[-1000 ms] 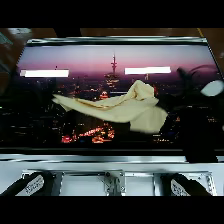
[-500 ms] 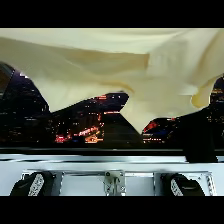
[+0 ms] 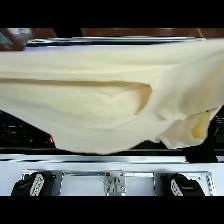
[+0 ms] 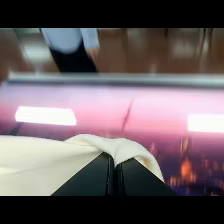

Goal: Fold the shirts.

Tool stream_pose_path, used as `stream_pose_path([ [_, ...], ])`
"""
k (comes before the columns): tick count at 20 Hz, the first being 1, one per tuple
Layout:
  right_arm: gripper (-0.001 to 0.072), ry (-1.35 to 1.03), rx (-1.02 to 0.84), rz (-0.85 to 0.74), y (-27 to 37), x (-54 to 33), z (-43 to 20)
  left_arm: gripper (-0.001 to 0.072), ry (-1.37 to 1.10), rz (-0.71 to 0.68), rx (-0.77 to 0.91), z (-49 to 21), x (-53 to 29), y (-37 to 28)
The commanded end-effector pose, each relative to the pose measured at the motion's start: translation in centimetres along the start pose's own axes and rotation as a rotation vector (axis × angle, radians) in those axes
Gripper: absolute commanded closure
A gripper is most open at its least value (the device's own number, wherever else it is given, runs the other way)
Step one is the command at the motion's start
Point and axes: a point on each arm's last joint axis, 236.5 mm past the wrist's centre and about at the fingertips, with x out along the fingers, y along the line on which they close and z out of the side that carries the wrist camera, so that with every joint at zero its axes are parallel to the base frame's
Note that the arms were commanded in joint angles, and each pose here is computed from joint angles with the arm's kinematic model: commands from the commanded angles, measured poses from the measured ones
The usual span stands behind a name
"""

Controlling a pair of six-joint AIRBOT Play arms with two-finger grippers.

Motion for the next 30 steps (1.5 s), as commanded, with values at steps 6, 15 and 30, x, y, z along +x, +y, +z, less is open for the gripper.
stream_pose_path([
  [6,0.0651,0.611,0.307,-0.01,-6.4,16.7,-15.3,0.0672,0.369,-0.015,-0.149,-15.1,13.0,6.7],
  [15,0.065,0.547,0.631,0.039,-12.5,38.0,-26.3,0.0671,0.666,-0.154,-0.442,-29.1,29.4,6.0],
  [30,0.0027,1.214,0.417,-0.051,-16.8,18.8,-32.5,-0.0003,1.269,-0.205,-0.614,-41.8,16.6,7.3],
])
